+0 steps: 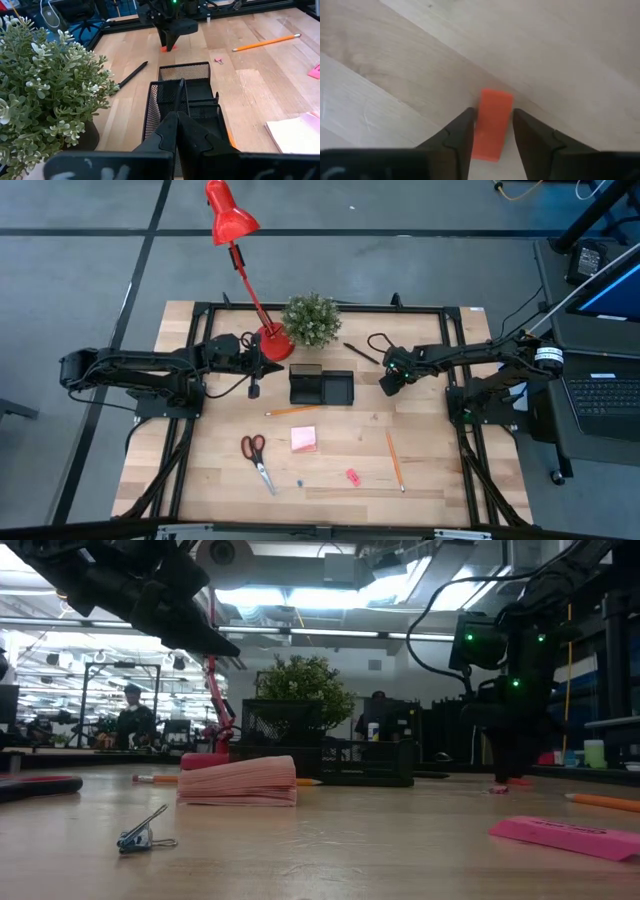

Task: Pick and place office supplies into organizer
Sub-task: Put the orange eraser into the black desk organizer

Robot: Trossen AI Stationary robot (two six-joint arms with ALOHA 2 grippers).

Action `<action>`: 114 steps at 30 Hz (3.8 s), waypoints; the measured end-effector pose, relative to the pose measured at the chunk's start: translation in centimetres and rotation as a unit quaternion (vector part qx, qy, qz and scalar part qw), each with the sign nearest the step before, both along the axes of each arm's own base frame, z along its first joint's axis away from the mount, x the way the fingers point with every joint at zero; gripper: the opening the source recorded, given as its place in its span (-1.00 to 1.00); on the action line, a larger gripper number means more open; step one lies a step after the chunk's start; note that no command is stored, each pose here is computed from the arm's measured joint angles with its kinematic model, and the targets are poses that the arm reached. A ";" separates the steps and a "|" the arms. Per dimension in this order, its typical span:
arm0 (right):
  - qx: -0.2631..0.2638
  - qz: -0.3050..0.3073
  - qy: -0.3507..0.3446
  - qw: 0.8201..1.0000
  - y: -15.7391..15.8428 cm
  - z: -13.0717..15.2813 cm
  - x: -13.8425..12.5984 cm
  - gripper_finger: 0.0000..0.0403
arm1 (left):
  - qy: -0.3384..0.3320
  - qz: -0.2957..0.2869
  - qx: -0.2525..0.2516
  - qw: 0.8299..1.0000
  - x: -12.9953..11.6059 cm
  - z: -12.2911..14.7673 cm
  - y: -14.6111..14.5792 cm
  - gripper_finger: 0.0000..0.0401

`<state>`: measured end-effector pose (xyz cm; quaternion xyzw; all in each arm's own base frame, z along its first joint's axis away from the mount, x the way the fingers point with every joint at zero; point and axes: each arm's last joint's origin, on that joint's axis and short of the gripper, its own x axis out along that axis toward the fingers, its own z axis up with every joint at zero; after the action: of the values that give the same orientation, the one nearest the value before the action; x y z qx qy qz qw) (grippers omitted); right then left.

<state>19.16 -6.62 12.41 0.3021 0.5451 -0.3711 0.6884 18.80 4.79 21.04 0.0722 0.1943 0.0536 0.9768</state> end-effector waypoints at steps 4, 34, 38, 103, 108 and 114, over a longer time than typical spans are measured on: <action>0.000 0.003 0.001 1.000 0.0 0.0 0.0 -0.42 | 0.000 0.000 0.000 1.000 0.0 0.0 0.0 -1.00; -0.036 0.087 -0.060 0.994 -0.4 4.0 3.4 -0.49 | 0.000 0.000 0.000 1.000 0.0 0.0 0.0 -0.99; -0.050 0.116 -0.086 0.988 0.1 5.6 4.7 -0.49 | 0.000 0.000 -0.001 1.000 0.0 0.0 0.0 -0.99; -0.232 0.432 -0.343 0.801 8.7 7.2 18.3 -0.49 | -0.003 -0.002 -0.013 1.000 0.0 0.0 -0.1 -0.99; -0.215 0.454 -0.336 0.797 8.2 7.2 20.2 -0.49 | -0.003 -0.002 -0.013 1.000 0.0 0.0 -0.1 -0.99; -0.195 0.470 -0.284 0.813 7.9 6.6 22.1 -0.49 | -0.002 -0.002 -0.013 1.000 0.0 0.0 -0.1 -0.99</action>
<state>41.27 1.31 19.00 -0.0395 0.3176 0.0013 0.9474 18.81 4.73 21.06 0.0601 0.1925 0.0495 0.9782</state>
